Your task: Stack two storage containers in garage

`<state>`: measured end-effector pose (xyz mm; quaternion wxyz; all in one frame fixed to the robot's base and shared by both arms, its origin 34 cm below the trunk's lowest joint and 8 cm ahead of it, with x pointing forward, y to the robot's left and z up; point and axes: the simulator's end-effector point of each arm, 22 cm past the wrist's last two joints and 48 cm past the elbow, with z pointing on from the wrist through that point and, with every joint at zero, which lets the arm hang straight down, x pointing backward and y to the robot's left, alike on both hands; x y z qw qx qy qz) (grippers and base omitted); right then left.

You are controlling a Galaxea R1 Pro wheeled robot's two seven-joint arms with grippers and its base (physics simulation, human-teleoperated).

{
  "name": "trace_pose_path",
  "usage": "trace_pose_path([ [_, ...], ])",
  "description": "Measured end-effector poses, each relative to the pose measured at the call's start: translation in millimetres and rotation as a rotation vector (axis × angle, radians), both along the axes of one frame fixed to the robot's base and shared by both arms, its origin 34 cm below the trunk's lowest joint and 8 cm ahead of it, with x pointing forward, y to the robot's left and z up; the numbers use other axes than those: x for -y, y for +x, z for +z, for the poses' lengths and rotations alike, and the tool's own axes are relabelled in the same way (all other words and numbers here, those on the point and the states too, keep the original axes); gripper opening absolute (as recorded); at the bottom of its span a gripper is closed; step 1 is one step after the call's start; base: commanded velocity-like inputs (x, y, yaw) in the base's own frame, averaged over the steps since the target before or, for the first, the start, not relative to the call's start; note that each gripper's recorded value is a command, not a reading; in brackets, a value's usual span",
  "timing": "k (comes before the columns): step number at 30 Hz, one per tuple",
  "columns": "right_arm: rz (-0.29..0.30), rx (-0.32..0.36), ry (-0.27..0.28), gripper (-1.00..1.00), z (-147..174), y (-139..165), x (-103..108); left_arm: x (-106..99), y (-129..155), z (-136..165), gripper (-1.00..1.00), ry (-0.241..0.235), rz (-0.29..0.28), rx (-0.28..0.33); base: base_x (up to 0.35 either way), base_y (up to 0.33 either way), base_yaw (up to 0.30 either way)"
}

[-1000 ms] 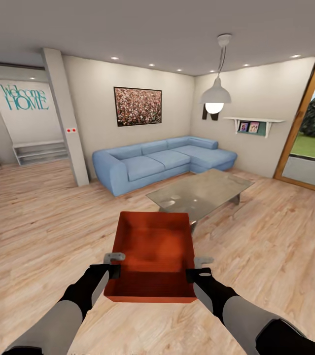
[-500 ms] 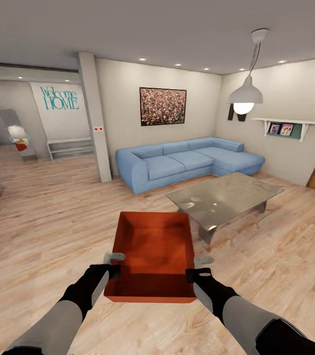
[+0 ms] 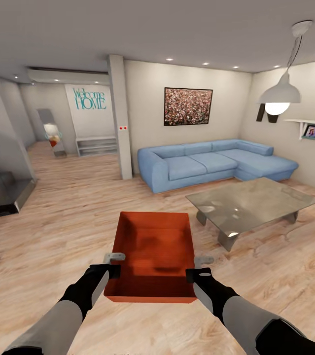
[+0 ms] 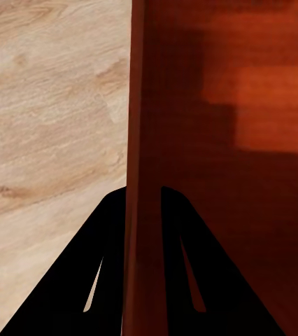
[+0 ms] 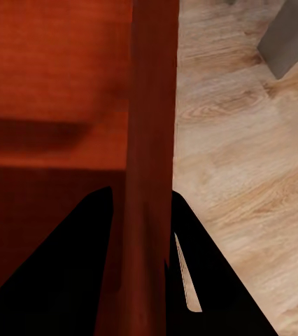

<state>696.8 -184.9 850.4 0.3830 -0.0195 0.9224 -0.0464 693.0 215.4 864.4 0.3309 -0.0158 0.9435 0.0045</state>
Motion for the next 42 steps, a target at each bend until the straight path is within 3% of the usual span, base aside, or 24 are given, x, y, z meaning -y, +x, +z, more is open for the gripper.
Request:
trace_pose_path([
  [20,0.0,0.0,0.0,-1.0,0.2,0.0,-0.1,-0.1,0.0,0.4,-1.0,0.001,0.0,0.0,0.008,0.0,0.292],
  [42,0.002,0.0,0.0,-1.0,0.2,-0.6,-0.2,-0.1,-1.4,-1.0,-1.0,-0.005,0.004,-0.001,0.312,0.0,0.016],
])
